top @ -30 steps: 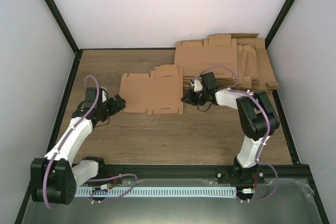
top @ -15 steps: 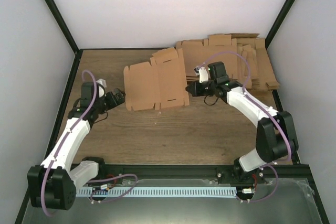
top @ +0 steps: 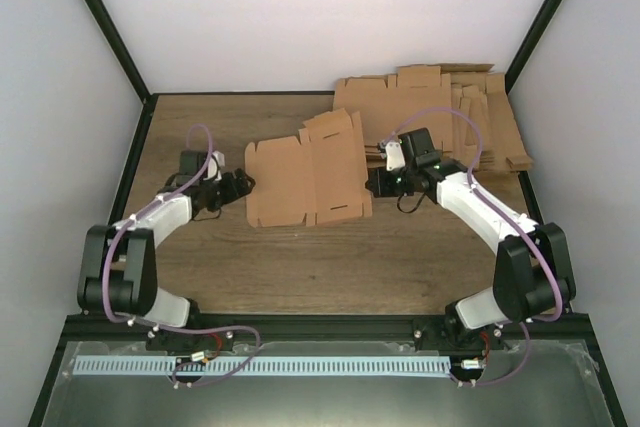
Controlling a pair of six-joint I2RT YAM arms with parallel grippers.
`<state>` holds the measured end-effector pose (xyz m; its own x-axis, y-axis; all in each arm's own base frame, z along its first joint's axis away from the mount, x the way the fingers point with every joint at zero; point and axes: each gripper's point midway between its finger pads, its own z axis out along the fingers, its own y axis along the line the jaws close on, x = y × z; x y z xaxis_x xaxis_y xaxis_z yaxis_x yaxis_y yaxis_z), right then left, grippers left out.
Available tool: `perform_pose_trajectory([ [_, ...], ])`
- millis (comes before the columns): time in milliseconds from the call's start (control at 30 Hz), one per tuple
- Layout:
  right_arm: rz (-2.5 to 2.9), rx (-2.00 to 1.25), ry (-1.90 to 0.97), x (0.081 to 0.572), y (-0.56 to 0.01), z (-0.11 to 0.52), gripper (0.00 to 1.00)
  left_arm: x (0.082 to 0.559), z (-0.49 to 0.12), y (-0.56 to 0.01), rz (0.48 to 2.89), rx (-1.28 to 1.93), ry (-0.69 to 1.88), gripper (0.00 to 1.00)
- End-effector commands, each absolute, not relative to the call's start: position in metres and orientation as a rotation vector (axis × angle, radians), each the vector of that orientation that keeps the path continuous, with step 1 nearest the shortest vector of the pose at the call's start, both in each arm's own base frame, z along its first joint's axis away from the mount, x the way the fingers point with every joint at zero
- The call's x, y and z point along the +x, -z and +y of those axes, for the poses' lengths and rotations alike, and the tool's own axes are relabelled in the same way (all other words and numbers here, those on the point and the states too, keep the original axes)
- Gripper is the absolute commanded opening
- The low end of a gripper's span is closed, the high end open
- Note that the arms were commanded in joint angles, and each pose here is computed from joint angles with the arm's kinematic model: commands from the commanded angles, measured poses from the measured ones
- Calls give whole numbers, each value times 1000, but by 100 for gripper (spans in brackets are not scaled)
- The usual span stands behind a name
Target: Fold the paper box
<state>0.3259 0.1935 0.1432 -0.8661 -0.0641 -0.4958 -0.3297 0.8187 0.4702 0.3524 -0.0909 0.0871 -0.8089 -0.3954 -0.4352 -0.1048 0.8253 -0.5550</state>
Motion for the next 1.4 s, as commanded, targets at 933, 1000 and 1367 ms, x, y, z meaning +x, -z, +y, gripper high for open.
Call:
perform_pose_trajectory([
  [933,2628,-232,-836,333,-82,202,17,340,-108,-56,2565,-312,821,15],
  [1000,2623,-237,-847,336,-84,204,21,336,-108,-55,2572,-318,821,15],
  [1367,2615,-342,-817,337,-85,218,1,308,-117,-57,2583,-384,880,17],
])
